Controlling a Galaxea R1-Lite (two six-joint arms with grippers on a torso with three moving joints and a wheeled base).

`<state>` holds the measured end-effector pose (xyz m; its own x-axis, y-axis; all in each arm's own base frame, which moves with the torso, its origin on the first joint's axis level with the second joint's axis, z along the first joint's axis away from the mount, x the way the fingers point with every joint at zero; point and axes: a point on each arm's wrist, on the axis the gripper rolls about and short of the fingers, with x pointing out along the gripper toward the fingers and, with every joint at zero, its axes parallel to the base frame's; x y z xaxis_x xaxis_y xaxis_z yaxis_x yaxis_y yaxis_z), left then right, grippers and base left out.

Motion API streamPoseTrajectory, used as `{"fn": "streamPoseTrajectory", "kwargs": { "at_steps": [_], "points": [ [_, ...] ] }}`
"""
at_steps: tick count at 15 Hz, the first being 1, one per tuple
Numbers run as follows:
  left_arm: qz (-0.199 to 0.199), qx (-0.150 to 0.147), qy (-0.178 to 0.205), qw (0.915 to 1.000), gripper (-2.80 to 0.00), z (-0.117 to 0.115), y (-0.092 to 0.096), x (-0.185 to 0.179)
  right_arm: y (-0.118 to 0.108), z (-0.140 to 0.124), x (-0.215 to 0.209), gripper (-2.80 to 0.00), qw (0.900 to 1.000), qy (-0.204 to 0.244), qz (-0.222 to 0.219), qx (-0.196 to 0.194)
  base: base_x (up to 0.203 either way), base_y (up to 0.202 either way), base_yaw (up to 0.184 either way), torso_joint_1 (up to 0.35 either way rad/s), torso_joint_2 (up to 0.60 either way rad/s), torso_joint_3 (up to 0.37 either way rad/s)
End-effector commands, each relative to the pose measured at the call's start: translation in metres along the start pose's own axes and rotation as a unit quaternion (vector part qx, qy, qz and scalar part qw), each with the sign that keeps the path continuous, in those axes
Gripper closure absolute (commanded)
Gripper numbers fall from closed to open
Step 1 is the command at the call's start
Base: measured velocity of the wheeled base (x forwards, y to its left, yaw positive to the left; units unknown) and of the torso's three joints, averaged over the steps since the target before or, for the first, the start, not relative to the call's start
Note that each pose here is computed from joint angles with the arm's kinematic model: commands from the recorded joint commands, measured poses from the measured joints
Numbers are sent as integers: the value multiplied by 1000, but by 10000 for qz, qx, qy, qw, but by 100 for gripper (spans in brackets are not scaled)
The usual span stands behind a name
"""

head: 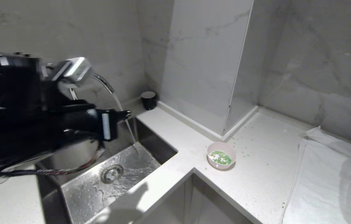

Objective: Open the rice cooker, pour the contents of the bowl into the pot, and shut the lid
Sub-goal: Pick up the bowl on the table

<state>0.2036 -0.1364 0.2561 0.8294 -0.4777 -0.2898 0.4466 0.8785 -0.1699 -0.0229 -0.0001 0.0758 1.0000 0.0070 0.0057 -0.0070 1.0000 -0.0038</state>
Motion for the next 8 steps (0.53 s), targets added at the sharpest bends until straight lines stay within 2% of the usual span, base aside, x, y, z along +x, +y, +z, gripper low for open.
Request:
{"fn": "streamPoseTrajectory", "kwargs": {
  "at_steps": [1, 4, 6, 8],
  "points": [
    [1, 115, 804, 9967, 0, -25, -30, 106, 0, 0, 0, 0, 10000, 13, 3, -4, 0, 0, 0, 0, 0, 0],
    [55, 129, 826, 9965, 0, -35, -62, 173, 0, 0, 0, 0, 10000, 13, 3, -4, 0, 0, 0, 0, 0, 0],
    [198, 153, 868, 9959, 0, -48, -73, 207, 0, 0, 0, 0, 10000, 13, 3, -4, 0, 0, 0, 0, 0, 0],
    [323, 203, 1081, 9934, 0, -64, -75, 228, 0, 0, 0, 0, 10000, 13, 3, -4, 0, 0, 0, 0, 0, 0]
  ]
}}
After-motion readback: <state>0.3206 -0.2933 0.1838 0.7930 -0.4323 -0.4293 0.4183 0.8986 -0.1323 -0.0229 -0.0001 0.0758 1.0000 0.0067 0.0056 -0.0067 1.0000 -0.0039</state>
